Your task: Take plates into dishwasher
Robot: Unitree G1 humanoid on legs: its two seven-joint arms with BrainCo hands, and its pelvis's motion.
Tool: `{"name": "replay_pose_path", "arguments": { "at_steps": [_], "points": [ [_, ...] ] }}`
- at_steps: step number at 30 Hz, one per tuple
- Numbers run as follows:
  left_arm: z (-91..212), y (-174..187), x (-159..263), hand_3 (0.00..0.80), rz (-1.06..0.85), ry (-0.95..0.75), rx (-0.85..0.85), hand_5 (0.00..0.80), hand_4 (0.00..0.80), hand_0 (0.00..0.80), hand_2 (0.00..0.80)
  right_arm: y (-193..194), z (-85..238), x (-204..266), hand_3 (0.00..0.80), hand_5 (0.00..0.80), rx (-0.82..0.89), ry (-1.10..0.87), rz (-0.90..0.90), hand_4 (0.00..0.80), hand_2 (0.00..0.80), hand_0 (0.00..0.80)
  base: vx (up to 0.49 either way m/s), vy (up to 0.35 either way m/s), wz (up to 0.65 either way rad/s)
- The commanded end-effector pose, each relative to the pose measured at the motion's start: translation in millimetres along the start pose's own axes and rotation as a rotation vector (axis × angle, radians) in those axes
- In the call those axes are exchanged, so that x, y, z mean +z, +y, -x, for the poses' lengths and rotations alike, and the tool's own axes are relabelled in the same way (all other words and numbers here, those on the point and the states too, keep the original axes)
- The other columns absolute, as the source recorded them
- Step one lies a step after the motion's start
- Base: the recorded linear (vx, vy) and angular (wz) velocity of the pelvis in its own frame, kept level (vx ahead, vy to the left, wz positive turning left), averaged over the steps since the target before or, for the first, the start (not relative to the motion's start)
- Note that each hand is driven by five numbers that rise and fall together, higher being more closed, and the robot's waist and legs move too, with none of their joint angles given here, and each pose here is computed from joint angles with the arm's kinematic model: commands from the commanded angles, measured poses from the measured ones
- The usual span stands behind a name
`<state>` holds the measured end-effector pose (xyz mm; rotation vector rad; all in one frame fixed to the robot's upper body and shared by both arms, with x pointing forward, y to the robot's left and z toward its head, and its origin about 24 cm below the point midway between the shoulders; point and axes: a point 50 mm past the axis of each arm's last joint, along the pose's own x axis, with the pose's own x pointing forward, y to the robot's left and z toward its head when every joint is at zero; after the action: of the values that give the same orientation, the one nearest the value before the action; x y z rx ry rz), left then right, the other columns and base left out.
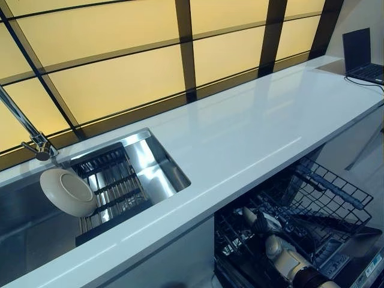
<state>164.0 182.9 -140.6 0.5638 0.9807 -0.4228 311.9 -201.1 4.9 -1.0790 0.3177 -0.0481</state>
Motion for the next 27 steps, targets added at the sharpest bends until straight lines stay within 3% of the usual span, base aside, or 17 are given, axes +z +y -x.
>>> {"name": "replay_pose_path", "arguments": {
  "at_steps": [1, 27],
  "points": [
    [-4, 13, 21, 0.0, -0.014, -0.039, 0.046, 0.0, 0.0, 0.0, 0.0, 34, 13, -1, 0.0, 0.0, 0.109, 0.023, -0.038, 0.0, 0.0, 0.0, 0.0, 0.0, 0.0],
    [6, 5, -27, 0.0, 0.122, 0.068, 0.095, 0.0, 0.0, 0.0, 0.0, 16, 28, -16, 0.0, 0.0, -0.036, 0.007, -0.246, 0.0, 0.0, 0.0, 0.016, -0.001, 0.06]
  ]
}}
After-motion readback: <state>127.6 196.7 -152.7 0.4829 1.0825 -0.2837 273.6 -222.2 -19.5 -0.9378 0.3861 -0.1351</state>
